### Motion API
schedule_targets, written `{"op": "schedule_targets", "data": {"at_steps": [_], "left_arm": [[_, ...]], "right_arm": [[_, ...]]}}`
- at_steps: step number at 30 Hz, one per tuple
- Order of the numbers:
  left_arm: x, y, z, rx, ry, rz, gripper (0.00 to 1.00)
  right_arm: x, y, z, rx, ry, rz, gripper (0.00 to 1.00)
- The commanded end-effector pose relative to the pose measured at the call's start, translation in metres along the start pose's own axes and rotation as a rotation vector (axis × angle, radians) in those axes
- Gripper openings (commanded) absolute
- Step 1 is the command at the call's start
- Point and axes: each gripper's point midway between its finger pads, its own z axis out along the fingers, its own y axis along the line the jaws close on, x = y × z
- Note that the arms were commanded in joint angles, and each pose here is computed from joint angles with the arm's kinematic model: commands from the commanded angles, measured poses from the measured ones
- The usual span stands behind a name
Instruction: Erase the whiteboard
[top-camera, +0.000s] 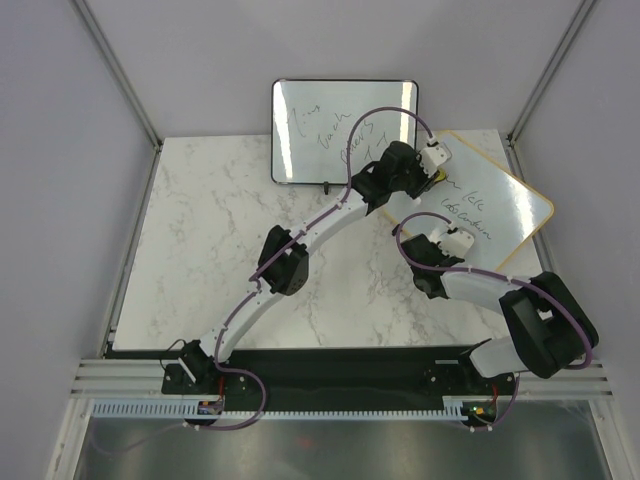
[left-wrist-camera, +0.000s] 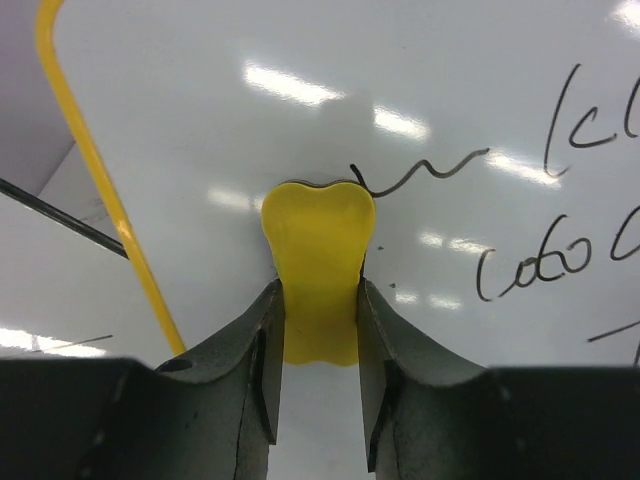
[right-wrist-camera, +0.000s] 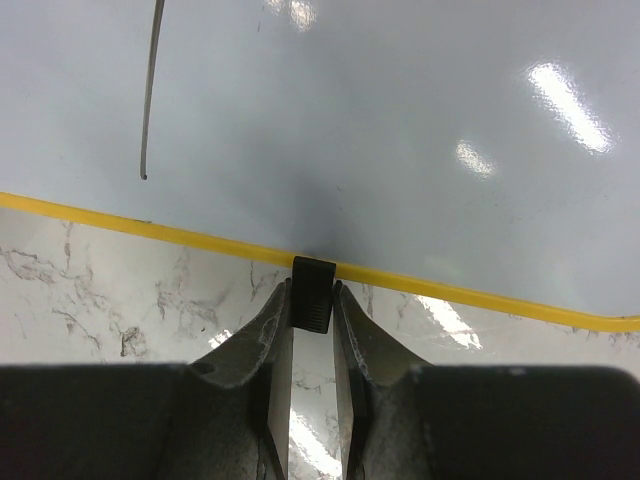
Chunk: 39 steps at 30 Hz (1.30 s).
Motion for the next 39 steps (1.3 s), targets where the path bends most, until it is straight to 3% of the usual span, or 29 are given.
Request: {"op": "schedule_targets", "data": {"at_steps": [1, 5, 8, 14, 22, 28, 35, 39], "left_arm": [[0.019, -0.052, -0.011, 0.203, 0.102, -0.010, 0.02], [0.013, -0.055, -0.012, 0.210, 0.094, 0.006, 0.02], [0.003, -0.013, -0.006, 0.011, 0.066, 0.053, 0.02], [0.009, 0.050, -0.007, -0.222, 0.059, 0.203, 0.02], [-0.012, 0.061, -0.012, -0.280, 0.017, 0.209, 0.02], [0.004, 0.007, -0.002, -0.093, 0.055, 0.244, 0.02], [-0.016, -0.071, -0.007, 0.224, 0.002, 0.268, 0.02], [-0.031, -0.060, -0.010, 0.160, -0.006, 0.337, 0.02]], "right_arm": [[0.038, -0.013, -0.005, 0.013, 0.150, -0.075, 0.00], [0.038, -0.012, -0.005, 0.014, 0.150, -0.076, 0.00], [0.038, -0.014, -0.005, 0.019, 0.152, -0.075, 0.00], [0.038, -0.016, -0.006, 0.017, 0.147, -0.066, 0.00], [0.039, -0.016, -0.006, 0.016, 0.151, -0.070, 0.00], [0.038, -0.015, -0.006, 0.015, 0.148, -0.066, 0.00], [0.038, -0.016, -0.007, 0.013, 0.148, -0.065, 0.00], [0.038, -0.016, -0.007, 0.010, 0.144, -0.060, 0.00]]}}
